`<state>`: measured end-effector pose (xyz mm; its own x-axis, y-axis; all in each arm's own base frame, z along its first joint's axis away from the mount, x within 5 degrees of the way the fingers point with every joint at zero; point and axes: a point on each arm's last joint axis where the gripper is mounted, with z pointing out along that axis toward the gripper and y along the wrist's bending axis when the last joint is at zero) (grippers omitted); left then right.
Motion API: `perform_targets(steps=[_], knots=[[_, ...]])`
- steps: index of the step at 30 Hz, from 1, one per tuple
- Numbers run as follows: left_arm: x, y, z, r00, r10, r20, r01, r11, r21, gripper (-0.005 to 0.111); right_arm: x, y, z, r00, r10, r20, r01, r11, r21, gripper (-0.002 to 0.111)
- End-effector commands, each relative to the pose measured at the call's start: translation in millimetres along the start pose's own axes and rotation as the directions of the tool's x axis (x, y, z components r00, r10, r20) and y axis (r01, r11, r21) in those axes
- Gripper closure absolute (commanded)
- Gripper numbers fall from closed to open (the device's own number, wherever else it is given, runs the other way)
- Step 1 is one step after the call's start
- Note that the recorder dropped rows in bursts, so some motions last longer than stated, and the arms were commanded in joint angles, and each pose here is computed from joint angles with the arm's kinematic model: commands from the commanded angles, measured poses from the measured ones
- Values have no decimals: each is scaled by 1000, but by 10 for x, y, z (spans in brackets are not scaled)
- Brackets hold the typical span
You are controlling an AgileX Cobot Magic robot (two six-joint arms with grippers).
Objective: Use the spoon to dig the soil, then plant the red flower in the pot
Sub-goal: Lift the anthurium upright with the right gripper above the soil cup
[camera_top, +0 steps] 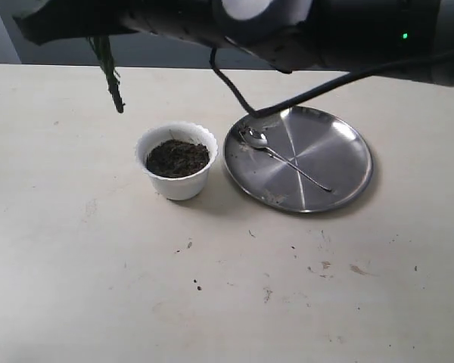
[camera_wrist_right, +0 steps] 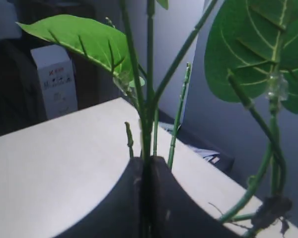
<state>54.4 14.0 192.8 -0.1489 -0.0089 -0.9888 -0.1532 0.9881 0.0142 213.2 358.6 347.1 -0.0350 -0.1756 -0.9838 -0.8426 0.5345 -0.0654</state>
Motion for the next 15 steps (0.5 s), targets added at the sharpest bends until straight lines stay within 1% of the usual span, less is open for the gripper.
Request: perform_targets(steps=[1,3,5,6,7,10,13,15], knots=[[12,1,1,1000,-2,-2,2,1000,-2,106,-179,-74,-124,993,-39,111,30,996,81,109],[12,1,1,1000,-2,-2,2,1000,-2,106,-182,-137,-180,985,-49,167,23,988,154,109],[12,1,1,1000,-2,-2,2,1000,-2,106,-150,-235,-269,971,-68,230,9,968,251,109],[12,1,1,1000,-2,-2,2,1000,-2,106,-120,-288,-318,966,-65,248,-7,960,279,109],[12,1,1,1000,-2,-2,2,1000,-2,106,-60,-331,-346,967,-75,242,2,957,290,109],[12,1,1,1000,-2,-2,2,1000,-2,106,111,-477,-421,973,-74,219,9,959,284,109],[12,1,1,1000,-2,-2,2,1000,-2,106,262,-597,-462,976,-1,219,-54,968,246,109],[12,1,1,1000,-2,-2,2,1000,-2,106,341,-667,-471,972,53,229,-99,975,197,109]])
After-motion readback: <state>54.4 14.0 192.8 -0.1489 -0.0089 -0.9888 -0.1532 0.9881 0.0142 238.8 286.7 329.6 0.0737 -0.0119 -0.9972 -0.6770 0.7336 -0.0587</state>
